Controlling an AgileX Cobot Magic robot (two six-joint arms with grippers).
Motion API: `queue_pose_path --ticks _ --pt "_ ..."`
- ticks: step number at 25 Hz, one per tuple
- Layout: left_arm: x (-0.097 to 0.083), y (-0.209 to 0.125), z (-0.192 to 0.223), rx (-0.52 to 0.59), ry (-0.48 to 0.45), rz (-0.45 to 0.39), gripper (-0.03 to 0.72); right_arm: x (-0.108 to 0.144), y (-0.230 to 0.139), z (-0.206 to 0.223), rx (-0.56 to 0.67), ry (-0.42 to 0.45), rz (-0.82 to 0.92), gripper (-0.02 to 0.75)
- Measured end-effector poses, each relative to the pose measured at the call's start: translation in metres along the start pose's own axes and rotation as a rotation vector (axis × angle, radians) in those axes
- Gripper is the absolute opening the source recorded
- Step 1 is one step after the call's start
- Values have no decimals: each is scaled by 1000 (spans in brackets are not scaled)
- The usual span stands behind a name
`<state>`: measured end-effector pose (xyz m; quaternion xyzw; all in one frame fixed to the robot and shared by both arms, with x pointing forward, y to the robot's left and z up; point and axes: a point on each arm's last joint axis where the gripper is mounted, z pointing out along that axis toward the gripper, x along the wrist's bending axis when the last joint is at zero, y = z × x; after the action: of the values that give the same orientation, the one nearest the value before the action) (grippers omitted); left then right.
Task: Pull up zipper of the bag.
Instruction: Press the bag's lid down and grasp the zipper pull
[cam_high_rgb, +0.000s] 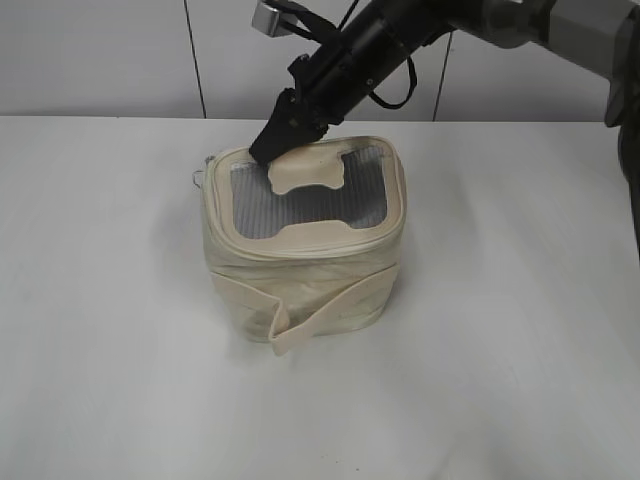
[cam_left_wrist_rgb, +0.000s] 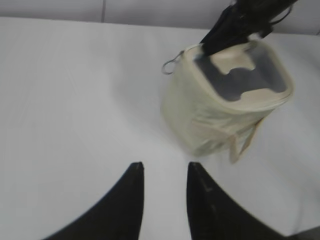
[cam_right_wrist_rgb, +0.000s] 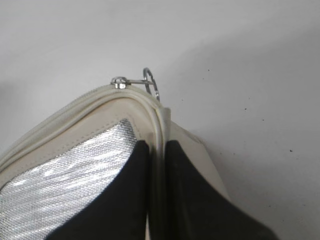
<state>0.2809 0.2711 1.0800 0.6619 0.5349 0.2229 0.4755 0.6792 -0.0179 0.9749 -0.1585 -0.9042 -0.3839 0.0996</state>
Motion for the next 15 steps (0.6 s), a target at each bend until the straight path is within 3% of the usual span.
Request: queue_pose_path --ticks 4,10,11,13,15 --pt "-4 33 41 -32 -109 23 239 0 0 0 0 0 2 53" --pt "-5 73 125 99 -237 102 239 0 0 0 0 0 5 50" --pt "-3 81 137 117 -295 103 239 0 0 0 -1 1 6 50" --pt "12 98 160 127 -406 50 239 0 0 0 -1 1 8 50" --pt "42 113 183 123 -477 22 242 0 0 0 -1 1 11 50"
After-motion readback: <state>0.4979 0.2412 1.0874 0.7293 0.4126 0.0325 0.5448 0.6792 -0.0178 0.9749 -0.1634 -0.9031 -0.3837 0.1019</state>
